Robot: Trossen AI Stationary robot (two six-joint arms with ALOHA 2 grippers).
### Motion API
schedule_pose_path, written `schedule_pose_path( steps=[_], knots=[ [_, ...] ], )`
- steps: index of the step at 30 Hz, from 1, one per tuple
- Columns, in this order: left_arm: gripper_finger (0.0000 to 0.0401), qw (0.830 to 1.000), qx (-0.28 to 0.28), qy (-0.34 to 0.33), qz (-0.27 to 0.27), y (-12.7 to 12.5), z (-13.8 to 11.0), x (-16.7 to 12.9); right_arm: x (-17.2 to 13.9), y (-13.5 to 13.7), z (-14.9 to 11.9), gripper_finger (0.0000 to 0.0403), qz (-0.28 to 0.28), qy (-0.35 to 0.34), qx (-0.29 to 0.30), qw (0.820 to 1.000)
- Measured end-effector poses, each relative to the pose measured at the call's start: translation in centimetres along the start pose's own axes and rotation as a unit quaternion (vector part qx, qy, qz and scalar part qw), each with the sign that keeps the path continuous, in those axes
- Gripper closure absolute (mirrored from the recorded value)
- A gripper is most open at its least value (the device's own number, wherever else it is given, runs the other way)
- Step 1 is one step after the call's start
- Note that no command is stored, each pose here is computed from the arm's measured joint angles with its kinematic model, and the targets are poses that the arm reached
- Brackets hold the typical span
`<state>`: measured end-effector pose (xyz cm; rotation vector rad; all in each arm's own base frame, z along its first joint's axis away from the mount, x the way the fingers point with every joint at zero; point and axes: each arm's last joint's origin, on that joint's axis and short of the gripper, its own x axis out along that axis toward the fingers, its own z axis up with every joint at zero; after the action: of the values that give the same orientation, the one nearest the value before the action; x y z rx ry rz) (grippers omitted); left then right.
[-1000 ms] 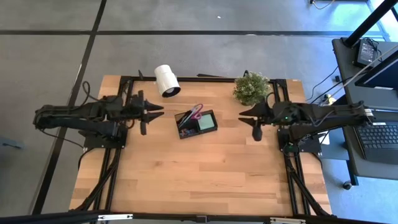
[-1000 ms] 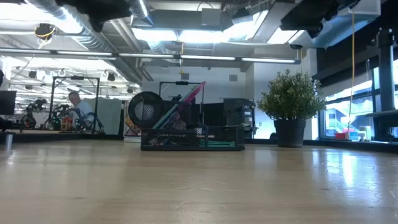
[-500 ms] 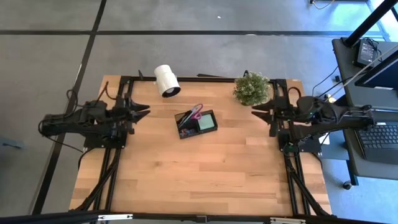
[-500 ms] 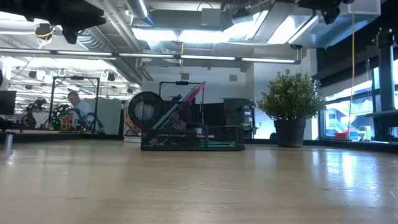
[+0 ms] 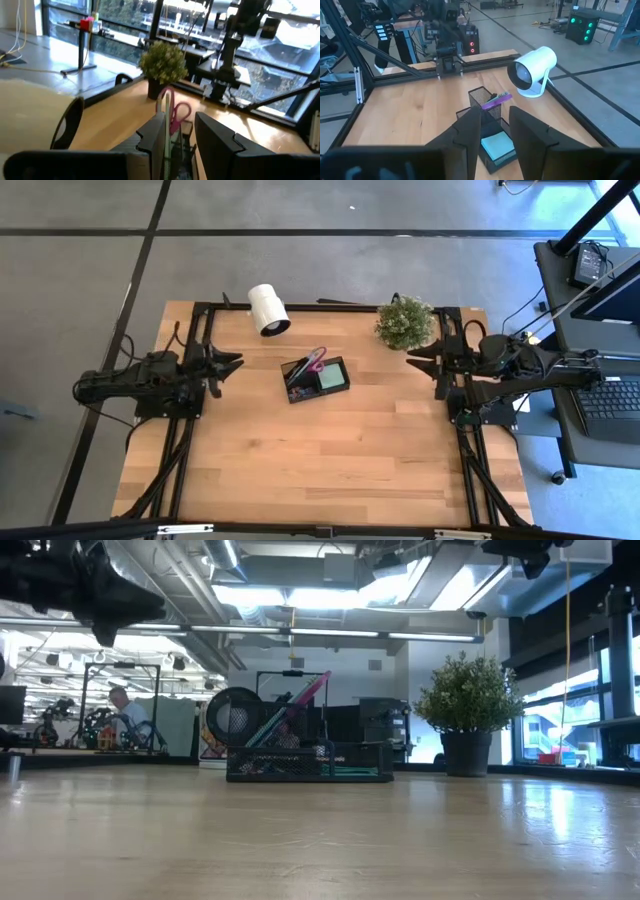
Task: Pick and place office supplies into organizer
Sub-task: Return to Home Position
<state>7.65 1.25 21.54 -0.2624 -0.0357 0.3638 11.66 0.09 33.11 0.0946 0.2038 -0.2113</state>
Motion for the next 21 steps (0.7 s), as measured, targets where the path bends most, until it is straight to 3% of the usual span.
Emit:
schedule_pose_path(
  steps=[21],
  knots=[
    [0.0299,1.0,0.003,0.012,0.0,0.6,-4.0,1.5,0.3,0.2,0.9,0.0296,0.007,-0.043,0.022,0.999]
  ],
)
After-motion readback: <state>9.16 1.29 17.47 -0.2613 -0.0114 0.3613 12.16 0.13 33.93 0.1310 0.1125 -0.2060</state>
